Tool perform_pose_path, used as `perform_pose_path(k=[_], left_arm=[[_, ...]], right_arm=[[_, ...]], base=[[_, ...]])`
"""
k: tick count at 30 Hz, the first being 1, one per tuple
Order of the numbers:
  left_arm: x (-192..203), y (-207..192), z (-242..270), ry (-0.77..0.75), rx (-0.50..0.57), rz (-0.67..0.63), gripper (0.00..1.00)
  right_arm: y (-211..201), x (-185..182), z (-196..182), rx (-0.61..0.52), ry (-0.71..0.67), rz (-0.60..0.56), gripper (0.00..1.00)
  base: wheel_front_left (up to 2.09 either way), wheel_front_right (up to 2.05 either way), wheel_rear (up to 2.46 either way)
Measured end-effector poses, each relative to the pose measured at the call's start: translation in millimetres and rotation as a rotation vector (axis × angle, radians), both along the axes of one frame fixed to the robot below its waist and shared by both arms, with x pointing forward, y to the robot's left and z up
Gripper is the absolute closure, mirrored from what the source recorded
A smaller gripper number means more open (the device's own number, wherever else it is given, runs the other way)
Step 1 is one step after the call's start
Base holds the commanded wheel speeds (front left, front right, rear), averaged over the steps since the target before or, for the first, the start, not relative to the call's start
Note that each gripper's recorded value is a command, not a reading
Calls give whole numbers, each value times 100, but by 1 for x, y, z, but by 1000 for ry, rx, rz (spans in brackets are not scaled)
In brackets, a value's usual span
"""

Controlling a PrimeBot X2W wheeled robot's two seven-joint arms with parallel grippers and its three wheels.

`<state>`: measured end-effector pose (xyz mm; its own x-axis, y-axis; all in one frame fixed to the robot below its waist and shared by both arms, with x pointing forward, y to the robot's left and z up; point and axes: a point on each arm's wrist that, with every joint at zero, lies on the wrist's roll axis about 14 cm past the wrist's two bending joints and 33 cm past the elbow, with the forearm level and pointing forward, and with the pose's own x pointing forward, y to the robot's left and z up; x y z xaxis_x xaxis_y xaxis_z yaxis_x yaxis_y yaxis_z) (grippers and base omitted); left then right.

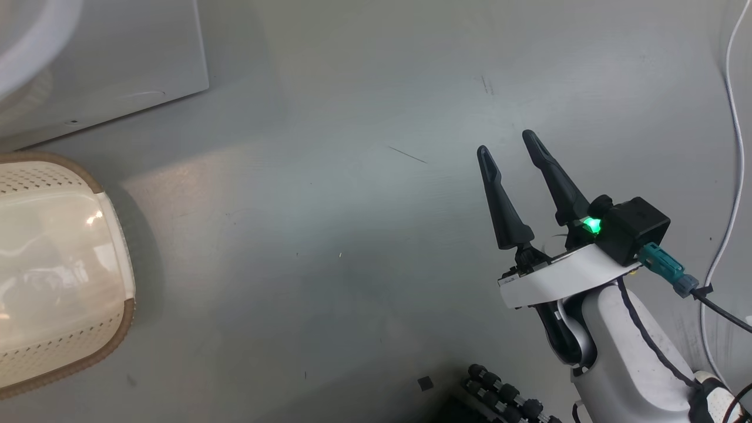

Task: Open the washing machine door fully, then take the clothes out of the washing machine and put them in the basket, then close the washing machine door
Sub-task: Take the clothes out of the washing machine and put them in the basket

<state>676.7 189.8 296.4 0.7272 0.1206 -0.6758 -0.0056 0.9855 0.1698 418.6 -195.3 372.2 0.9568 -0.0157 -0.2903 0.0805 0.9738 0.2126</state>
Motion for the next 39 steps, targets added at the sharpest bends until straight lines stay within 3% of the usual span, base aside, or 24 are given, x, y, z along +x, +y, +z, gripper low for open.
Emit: perform_pose_path(k=[11, 17, 39], left_arm=[[0, -6, 21, -88, -22, -7, 100], [-4, -29, 42, -166, -79, -31, 100], [-81, -21, 97, -352, -209, 13, 100]], right_arm=[[-1, 5, 13, -15, -45, 4, 0], [-3, 8, 27, -27, -86, 7, 0], [13, -1, 67, -29, -190, 72, 0]], base=[[0, 0, 0], [0, 0, 0], [0, 0, 0]])
